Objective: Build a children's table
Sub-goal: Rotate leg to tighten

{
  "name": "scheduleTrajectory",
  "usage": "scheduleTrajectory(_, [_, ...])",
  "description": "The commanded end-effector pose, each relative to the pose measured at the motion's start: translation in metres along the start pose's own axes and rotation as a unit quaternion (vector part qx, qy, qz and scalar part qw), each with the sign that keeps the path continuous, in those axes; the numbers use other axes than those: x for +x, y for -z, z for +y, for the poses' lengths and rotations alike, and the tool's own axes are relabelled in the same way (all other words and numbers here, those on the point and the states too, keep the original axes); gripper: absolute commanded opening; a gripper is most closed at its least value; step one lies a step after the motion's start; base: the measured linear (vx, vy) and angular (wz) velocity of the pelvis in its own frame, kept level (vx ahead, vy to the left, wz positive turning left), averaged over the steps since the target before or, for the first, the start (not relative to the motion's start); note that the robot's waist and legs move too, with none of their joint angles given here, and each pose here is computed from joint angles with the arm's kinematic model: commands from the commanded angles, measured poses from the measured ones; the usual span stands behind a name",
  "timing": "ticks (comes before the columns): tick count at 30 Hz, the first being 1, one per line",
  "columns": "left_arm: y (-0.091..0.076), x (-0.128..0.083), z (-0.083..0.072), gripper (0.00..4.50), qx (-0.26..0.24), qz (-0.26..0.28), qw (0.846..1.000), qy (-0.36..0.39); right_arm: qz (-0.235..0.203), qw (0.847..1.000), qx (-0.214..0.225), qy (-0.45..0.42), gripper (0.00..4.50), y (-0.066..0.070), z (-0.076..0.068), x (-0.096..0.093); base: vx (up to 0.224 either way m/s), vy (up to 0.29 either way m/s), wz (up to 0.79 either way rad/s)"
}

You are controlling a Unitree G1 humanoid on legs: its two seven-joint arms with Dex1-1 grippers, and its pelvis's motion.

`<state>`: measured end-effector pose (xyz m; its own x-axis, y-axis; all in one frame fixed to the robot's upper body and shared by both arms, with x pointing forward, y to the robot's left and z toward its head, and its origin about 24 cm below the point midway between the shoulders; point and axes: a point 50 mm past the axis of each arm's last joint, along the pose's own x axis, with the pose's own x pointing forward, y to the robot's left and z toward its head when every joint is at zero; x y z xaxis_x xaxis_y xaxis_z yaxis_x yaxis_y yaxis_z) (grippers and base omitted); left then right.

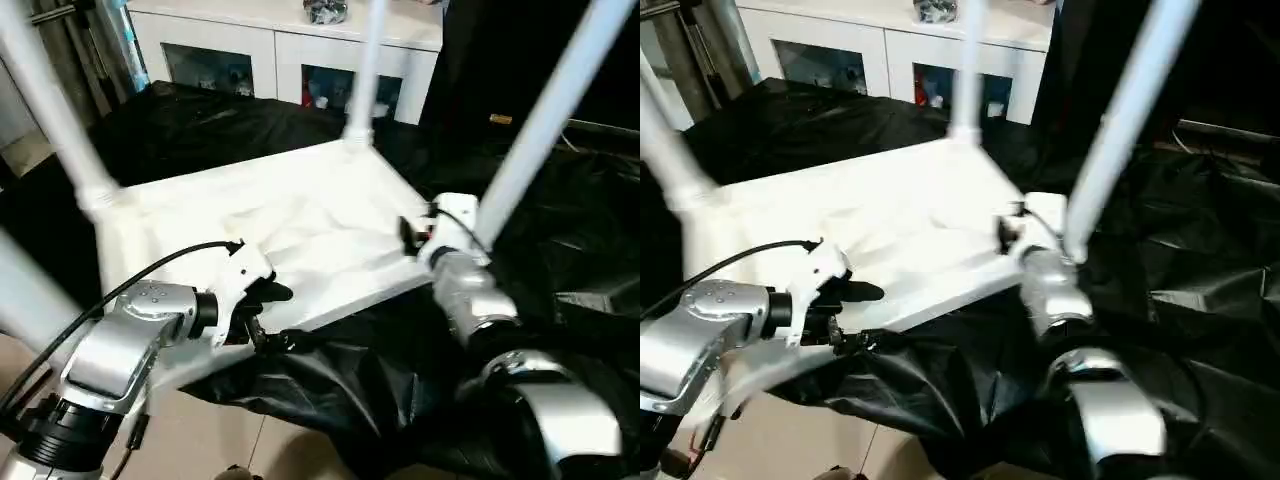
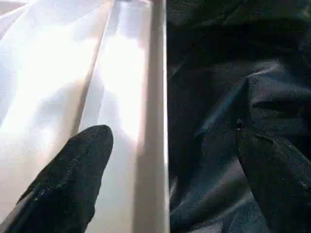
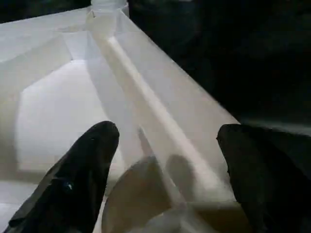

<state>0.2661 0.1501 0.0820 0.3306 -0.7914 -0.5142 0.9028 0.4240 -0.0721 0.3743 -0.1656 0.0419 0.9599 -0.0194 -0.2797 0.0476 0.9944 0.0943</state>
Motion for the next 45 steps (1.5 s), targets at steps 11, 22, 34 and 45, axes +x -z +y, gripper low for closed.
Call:
scheduleTrajectory(11, [-0.019, 0.006, 0.043, 4.50, 0.079, -0.016, 0.984, -0.160, -0.024, 0.988, 0.015, 0.151, 3.69, -0.017, -0.090, -0.011, 0.000, 0.000, 0.00])
scheduleTrajectory(22, [-0.035, 0.016, 0.038, 4.50, 0.084, -0.102, 0.983, -0.126, -0.043, 0.998, -0.041, 0.025, 3.69, -0.015, -0.059, -0.007, 0.000, 0.000, 0.00])
scheduleTrajectory(34, [-0.038, 0.030, 0.020, 4.50, 0.040, -0.164, 0.981, -0.090, -0.128, 0.946, -0.058, -0.292, 3.69, -0.018, 0.031, -0.026, 0.000, 0.000, 0.00])
scheduleTrajectory(45, [-0.050, 0.009, -0.027, 4.50, -0.089, -0.259, 0.958, 0.087, -0.022, 0.821, -0.173, -0.544, 3.69, -0.014, 0.026, -0.074, 0.000, 0.000, 0.00])
